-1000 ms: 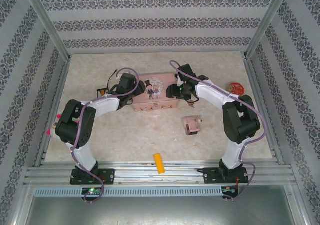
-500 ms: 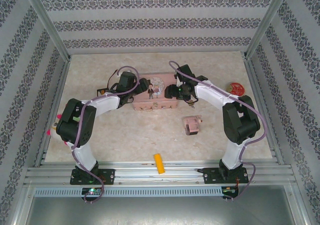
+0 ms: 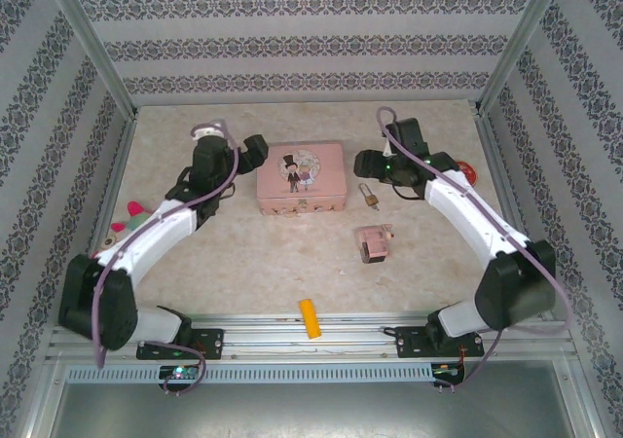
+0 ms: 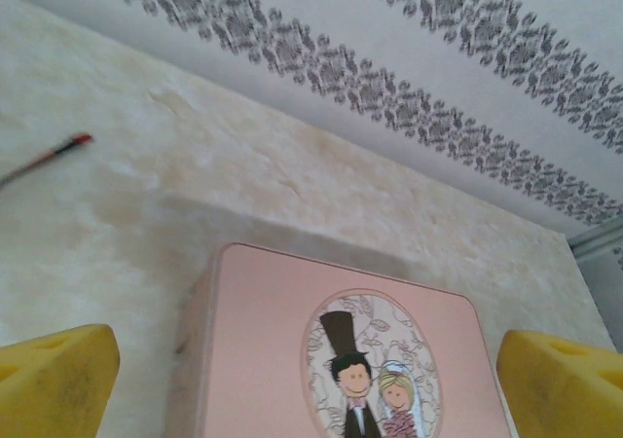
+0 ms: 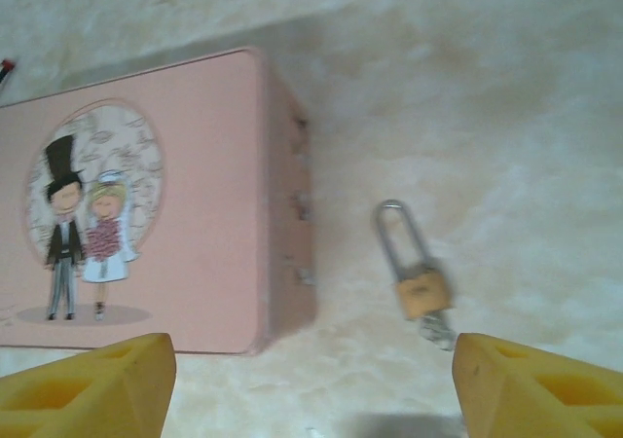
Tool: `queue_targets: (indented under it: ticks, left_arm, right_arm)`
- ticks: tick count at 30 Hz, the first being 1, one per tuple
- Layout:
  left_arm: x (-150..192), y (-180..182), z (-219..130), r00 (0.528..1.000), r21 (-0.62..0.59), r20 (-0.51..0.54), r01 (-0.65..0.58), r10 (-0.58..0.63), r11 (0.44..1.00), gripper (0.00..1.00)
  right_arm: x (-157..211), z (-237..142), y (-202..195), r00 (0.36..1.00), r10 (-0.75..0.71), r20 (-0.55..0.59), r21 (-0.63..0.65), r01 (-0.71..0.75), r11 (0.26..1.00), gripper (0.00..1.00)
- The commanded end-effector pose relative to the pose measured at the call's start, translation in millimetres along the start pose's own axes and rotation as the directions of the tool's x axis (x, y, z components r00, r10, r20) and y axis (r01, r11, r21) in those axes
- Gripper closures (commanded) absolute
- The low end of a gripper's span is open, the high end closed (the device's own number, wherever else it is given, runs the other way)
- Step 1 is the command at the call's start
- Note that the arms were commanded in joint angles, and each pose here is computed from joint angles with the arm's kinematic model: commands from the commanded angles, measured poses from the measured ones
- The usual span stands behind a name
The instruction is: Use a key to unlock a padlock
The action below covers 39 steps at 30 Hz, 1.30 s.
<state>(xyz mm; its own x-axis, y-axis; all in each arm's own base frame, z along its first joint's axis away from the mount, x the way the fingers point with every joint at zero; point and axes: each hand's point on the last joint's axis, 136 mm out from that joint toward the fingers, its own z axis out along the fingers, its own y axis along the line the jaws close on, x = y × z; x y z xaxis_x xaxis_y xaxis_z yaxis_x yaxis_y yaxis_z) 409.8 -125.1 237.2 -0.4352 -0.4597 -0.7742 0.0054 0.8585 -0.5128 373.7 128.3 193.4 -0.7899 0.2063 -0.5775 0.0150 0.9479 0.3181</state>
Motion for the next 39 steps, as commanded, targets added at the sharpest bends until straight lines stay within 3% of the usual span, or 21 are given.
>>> queue_targets:
  ticks: [1, 6, 8, 15, 19, 26, 33, 39]
  left_arm:
    - [-6, 33, -30, 0.993, -0.130, 0.070, -0.087, 0.096, 0.988, 0.01]
    - [-15, 61, -83, 0.966, -0.230, 0.197, -0.122, 0.169, 0.966, 0.01]
    - [-15, 73, -103, 0.950, -0.270, 0.241, -0.130, 0.198, 0.954, 0.01]
    - [1, 112, -137, 0.908, -0.382, 0.307, -0.158, 0.286, 0.911, 0.01]
    - [13, 125, -138, 0.884, -0.423, 0.301, -0.212, 0.357, 0.881, 0.01]
    - [24, 145, -127, 0.838, -0.489, 0.264, -0.311, 0.478, 0.815, 0.01]
    - [31, 161, -100, 0.866, -0.423, 0.251, -0.304, 0.433, 0.853, 0.01]
    - [30, 161, -72, 0.856, -0.375, 0.244, -0.351, 0.457, 0.858, 0.01]
  right_arm:
    - [6, -16, -36, 0.999, -0.014, 0.041, 0.115, 0.009, 0.993, 0.21]
    - [5, -44, -67, 0.988, -0.017, 0.156, 0.177, -0.011, 0.984, 0.11]
    - [6, -56, -77, 0.978, -0.036, 0.206, 0.201, -0.006, 0.980, 0.02]
    - [10, -82, -99, 0.923, -0.138, 0.360, 0.282, 0.033, 0.959, 0.02]
    - [13, -90, -110, 0.877, -0.153, 0.455, 0.306, 0.008, 0.952, 0.02]
    - [17, -75, -113, 0.812, -0.254, 0.526, 0.307, 0.097, 0.947, 0.02]
    - [20, -53, -124, 0.768, -0.318, 0.556, 0.337, 0.142, 0.931, 0.02]
    - [22, -44, -142, 0.763, -0.262, 0.591, 0.310, 0.085, 0.947, 0.02]
